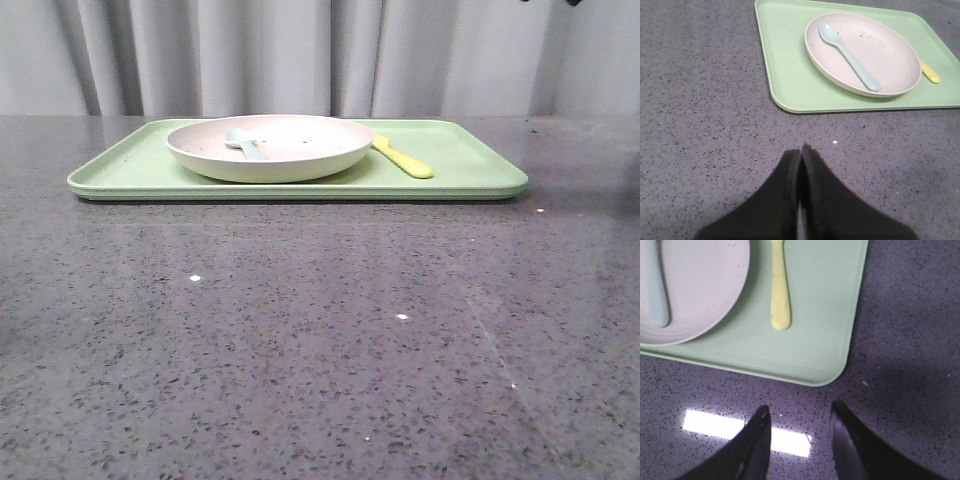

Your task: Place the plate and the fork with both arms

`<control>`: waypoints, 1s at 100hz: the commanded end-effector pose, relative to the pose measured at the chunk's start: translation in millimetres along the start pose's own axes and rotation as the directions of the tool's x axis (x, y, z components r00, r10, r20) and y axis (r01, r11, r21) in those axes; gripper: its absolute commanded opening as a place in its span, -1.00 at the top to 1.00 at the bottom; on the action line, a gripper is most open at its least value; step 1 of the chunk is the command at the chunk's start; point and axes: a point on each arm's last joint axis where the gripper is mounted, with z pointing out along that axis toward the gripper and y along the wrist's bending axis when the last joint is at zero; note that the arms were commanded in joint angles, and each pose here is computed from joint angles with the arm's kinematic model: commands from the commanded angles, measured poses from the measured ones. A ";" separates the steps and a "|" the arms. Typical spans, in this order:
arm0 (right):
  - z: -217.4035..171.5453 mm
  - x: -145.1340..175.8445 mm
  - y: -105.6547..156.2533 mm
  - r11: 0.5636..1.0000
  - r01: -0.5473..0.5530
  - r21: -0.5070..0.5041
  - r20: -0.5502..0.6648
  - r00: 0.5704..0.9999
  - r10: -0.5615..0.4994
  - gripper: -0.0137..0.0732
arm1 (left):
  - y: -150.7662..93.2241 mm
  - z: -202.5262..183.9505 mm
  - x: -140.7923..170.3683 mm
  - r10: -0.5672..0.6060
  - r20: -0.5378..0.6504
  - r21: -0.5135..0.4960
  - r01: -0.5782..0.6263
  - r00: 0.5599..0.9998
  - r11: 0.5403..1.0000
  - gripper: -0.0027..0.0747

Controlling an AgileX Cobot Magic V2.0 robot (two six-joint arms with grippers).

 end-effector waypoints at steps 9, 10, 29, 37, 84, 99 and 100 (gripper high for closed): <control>-45.6 18.2 -3.7 0.999 0.005 -0.033 0.183 0.983 0.001 -0.03 | -3.7 -6.4 -14.7 -0.017 0.113 0.020 0.015 0.993 1.000 0.98; -47.2 20.4 -4.1 0.999 0.005 -0.034 0.188 0.982 0.001 -0.03 | -3.7 -6.4 -14.7 -0.017 0.113 0.020 0.015 0.993 1.000 0.98; -64.9 51.3 -10.2 0.999 0.009 -0.049 0.265 0.964 0.005 0.02 | -4.6 -12.9 -15.2 -0.015 0.143 0.027 0.011 0.990 1.000 0.98; -70.3 64.3 -12.9 0.998 0.011 -0.056 0.300 0.954 0.007 0.17 | -5.2 -16.9 -15.1 -0.013 0.158 0.031 0.008 0.987 0.999 0.98; -89.6 138.9 -28.9 0.996 0.024 -0.086 0.448 0.894 0.017 0.70 | -4.7 -34.9 -4.2 -0.002 0.217 0.043 -0.008 0.976 0.999 0.98; -95.5 157.8 -32.9 0.995 0.029 -0.093 0.486 0.874 0.020 0.85 | -1.3 -37.0 8.3 -0.003 0.234 0.044 -0.008 0.972 0.999 0.98; -95.8 158.6 -33.0 0.995 0.030 -0.094 0.487 0.873 0.020 0.84 | -1.2 -37.7 9.0 -0.003 0.236 0.044 -0.008 0.972 0.999 0.98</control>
